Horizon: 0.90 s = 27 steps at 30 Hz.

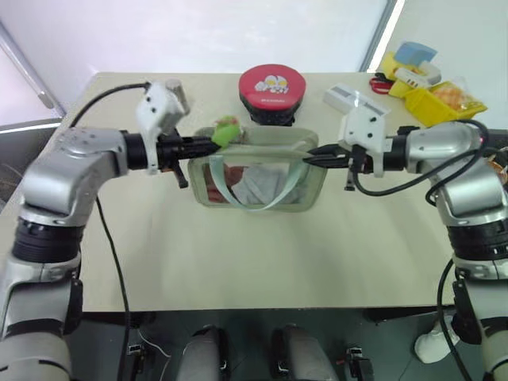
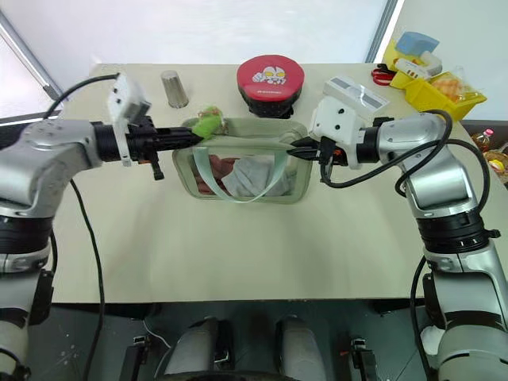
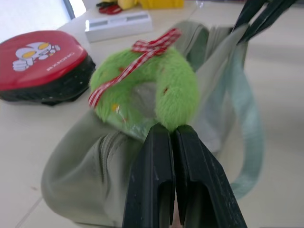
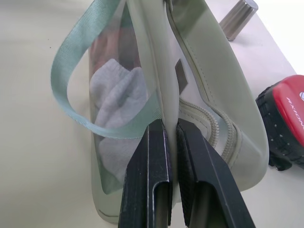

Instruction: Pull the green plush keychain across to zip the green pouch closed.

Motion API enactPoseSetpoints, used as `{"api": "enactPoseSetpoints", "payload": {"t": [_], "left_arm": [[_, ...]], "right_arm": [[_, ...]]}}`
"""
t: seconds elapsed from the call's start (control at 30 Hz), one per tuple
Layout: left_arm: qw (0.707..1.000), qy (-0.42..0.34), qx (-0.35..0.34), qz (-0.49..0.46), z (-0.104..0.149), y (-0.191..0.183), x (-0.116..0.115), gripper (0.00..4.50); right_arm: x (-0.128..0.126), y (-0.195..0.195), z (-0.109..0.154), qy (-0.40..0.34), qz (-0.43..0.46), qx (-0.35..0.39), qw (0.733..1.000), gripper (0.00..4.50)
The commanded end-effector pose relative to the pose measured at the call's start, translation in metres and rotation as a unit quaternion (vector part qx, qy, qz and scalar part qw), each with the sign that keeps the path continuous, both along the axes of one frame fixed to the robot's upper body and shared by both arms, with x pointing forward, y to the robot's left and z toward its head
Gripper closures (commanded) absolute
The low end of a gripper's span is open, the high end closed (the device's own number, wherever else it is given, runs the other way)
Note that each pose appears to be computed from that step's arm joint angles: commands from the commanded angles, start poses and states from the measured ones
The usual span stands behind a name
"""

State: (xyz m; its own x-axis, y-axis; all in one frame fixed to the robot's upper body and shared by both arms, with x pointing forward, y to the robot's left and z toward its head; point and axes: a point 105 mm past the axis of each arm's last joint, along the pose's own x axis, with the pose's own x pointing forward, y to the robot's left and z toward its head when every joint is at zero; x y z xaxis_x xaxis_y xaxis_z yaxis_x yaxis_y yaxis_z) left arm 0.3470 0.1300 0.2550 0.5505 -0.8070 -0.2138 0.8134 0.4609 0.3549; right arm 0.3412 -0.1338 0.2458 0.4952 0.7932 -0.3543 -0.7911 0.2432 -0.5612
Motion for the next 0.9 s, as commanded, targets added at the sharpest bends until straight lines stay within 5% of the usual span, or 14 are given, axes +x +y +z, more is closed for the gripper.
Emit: {"api": "enactPoseSetpoints", "payload": {"t": [0.03, 0.23, 0.4, 0.77, 0.9], "left_arm": [[0.999, -0.046, -0.001, 0.007, 0.018, 0.002, 0.005, 3.84], [0.999, -0.050, -0.008, -0.006, 0.041, 0.008, -0.005, 1.01], [0.999, -0.035, 0.027, -0.011, 0.042, 0.026, -0.018, 1.01], [0.998, -0.017, 0.006, 0.055, -0.008, 0.036, 0.010, 1.01], [0.999, -0.014, -0.006, 0.043, -0.007, 0.031, 0.009, 2.34]], "right_arm": [[-0.004, 0.004, 0.020, -0.040, 0.008, 0.006, 0.999, 4.50], [-0.002, 0.003, 0.019, -0.040, 0.004, 0.005, 0.999, 4.50], [0.001, 0.002, 0.021, -0.043, 0.005, 0.004, 0.999, 4.50], [0.001, 0.003, 0.023, -0.044, 0.009, 0.002, 0.999, 4.50], [0.001, 0.002, 0.022, -0.042, 0.007, 0.001, 0.999, 4.50]]}}
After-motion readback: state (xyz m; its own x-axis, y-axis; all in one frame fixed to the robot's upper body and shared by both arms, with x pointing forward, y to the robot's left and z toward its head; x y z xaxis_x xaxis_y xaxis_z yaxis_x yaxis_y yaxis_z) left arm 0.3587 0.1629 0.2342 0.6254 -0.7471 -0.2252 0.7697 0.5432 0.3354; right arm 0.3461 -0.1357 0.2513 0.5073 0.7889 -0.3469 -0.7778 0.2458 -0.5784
